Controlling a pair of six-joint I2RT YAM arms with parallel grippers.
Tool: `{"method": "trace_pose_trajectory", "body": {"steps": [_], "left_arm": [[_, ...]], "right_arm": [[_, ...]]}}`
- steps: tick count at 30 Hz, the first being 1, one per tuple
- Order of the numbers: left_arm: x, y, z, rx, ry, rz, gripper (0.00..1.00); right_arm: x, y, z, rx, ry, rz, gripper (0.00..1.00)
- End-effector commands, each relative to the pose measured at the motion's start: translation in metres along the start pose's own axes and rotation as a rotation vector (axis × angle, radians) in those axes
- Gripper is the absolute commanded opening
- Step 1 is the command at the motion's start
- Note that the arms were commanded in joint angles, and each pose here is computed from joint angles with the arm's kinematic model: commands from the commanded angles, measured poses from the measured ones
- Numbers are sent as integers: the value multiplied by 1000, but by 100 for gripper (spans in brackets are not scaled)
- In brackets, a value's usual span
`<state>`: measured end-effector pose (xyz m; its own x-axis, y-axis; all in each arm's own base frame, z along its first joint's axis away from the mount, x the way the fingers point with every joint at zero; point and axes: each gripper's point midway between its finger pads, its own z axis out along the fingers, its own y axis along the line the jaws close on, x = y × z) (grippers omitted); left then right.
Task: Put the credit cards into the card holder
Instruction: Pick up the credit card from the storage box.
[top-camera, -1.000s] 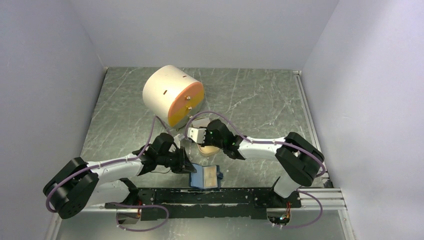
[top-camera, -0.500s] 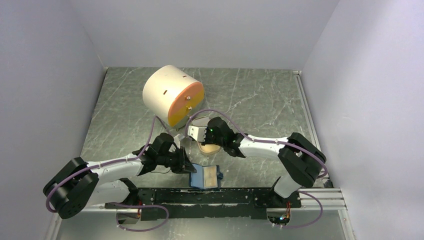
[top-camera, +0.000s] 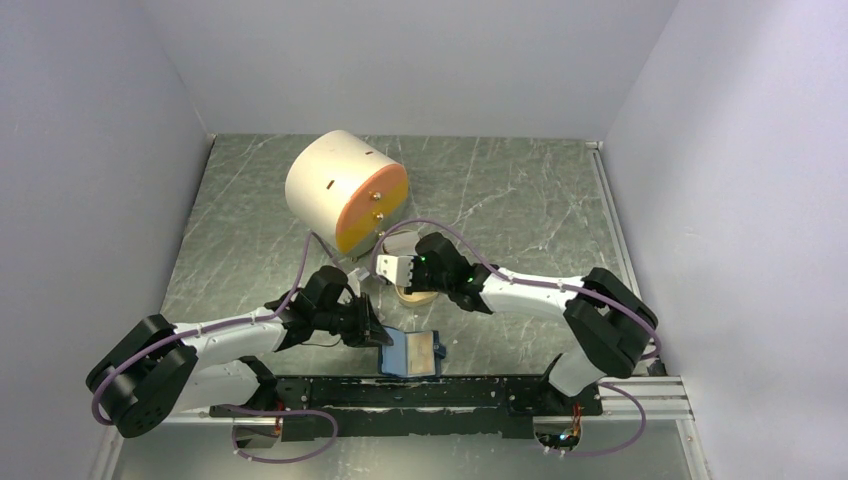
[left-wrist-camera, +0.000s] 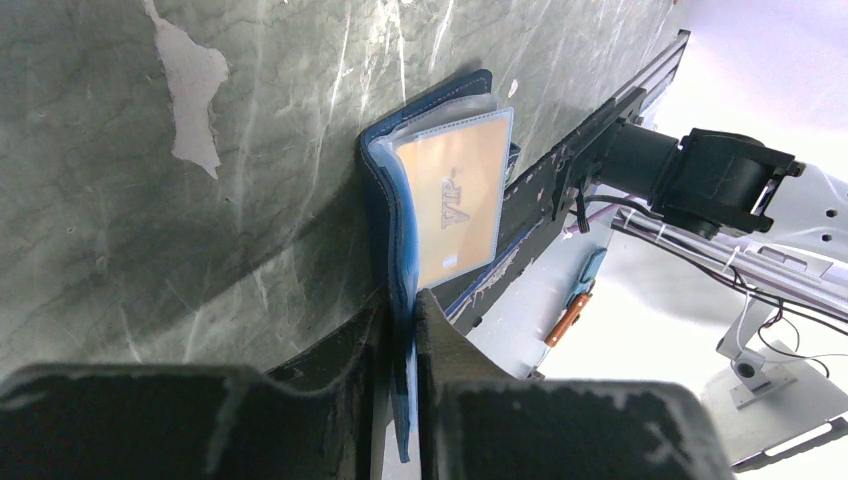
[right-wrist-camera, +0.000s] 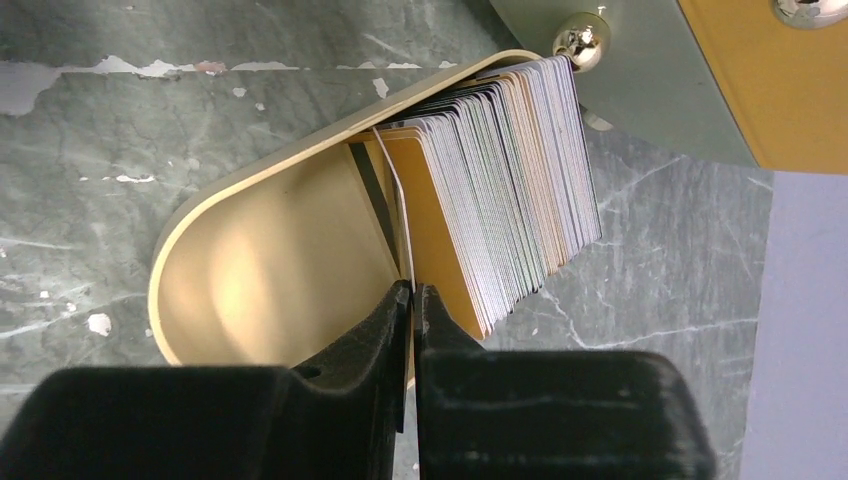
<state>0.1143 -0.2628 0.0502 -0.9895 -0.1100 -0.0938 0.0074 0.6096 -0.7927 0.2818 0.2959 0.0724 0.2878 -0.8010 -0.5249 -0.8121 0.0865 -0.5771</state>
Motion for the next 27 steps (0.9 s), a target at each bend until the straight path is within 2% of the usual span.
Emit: {"method": "trace_pose_trajectory", "body": {"steps": [1,7,12,22,27], "left_arm": [[-2,-4,-1,26,-11,5,17],[-7,-5,-2,22,-36,-2,10],[-11,-12,-1,43,-53,2,9],[-20,-27,0,120,-87,4,9],[-19,-15,2,70,-87,-5,18]], "right_arm": [[-14,-16,-10,18,-35,14,0],[-20,-12,-23,-12,-50,80,0],[-31,-12,-37,-29,-73,194,0],[-58,-33,-79,49,-93,676,0],[-69,-26,-109,58,-163,1007,0]]}}
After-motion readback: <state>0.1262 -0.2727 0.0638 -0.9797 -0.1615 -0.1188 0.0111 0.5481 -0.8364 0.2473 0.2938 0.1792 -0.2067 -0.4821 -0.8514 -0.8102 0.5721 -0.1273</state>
